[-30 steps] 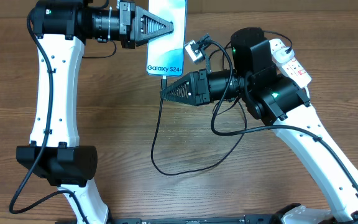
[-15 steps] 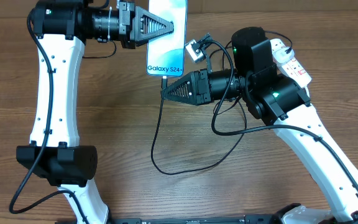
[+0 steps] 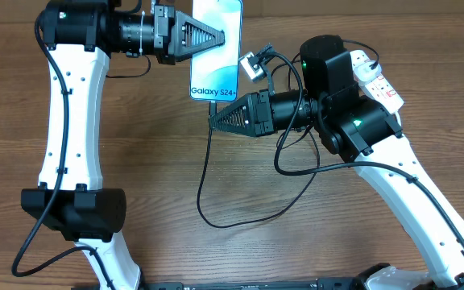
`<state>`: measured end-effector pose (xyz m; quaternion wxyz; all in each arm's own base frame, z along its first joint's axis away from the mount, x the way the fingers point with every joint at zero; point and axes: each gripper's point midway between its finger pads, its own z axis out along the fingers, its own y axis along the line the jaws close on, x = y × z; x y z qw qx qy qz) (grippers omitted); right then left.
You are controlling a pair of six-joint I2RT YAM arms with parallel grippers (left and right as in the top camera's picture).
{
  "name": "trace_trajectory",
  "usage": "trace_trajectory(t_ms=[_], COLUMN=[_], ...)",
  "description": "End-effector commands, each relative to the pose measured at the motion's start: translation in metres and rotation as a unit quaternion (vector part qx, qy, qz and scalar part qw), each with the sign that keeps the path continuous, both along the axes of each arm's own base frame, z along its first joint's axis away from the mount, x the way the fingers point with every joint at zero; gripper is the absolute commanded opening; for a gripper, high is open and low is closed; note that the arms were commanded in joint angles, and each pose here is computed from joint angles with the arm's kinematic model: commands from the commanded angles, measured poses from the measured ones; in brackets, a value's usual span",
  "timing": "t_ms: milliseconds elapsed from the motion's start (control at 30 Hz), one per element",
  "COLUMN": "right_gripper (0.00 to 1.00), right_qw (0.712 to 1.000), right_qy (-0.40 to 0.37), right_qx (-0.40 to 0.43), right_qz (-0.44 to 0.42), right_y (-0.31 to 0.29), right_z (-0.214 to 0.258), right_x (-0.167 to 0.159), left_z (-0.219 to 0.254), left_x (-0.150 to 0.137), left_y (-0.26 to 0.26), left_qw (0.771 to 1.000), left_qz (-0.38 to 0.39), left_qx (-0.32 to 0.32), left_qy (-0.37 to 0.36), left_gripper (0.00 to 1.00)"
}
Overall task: Plug charger to phone and switch on socket
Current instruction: 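Swing the right gripper aside and tilt the phone down with the left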
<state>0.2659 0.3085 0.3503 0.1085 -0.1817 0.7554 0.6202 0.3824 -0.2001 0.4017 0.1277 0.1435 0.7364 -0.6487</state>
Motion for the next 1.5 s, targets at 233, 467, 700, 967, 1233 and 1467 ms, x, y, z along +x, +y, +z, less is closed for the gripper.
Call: trace_trajectory(t_ms=[233, 467, 700, 967, 1233, 1467], right_gripper=[0.04, 0.15, 0.83, 0.91, 0.92, 0.95], right_qw=[1.000, 1.000, 1.000, 0.990, 0.953, 0.933], right_qy=[-0.014, -0.014, -0.008, 0.028, 0.036, 0.048], right_qx=[0.001, 0.001, -0.002, -0.079, -0.208, -0.255], right_qz=[-0.024, -0.024, -0.024, -0.109, -0.218, -0.248], right_y=[-0.007, -0.007, -0.007, -0.019, -0.053, -0.068], right_z=[0.002, 0.002, 0.001, -0.034, -0.083, -0.100], right_x=[0.014, 0.014, 0.013, 0.033, 0.055, 0.056], left_z=[0.012, 0.002, -0.010, -0.035, -0.071, -0.112], left_x=[-0.022, -0.017, -0.002, 0.021, 0.024, 0.040], left_y=[-0.009, -0.010, 0.003, 0.029, 0.040, 0.043], left_qw=[0.998, 1.000, 0.999, 0.991, 0.973, 0.957], left_qz=[-0.039, -0.027, 0.013, 0.080, 0.113, 0.120], left_qx=[-0.036, -0.008, 0.030, 0.105, 0.198, 0.254], left_qy=[-0.014, -0.011, -0.001, 0.006, 0.038, 0.065], left_gripper=[0.04, 0.04, 0.04, 0.04, 0.04, 0.04])
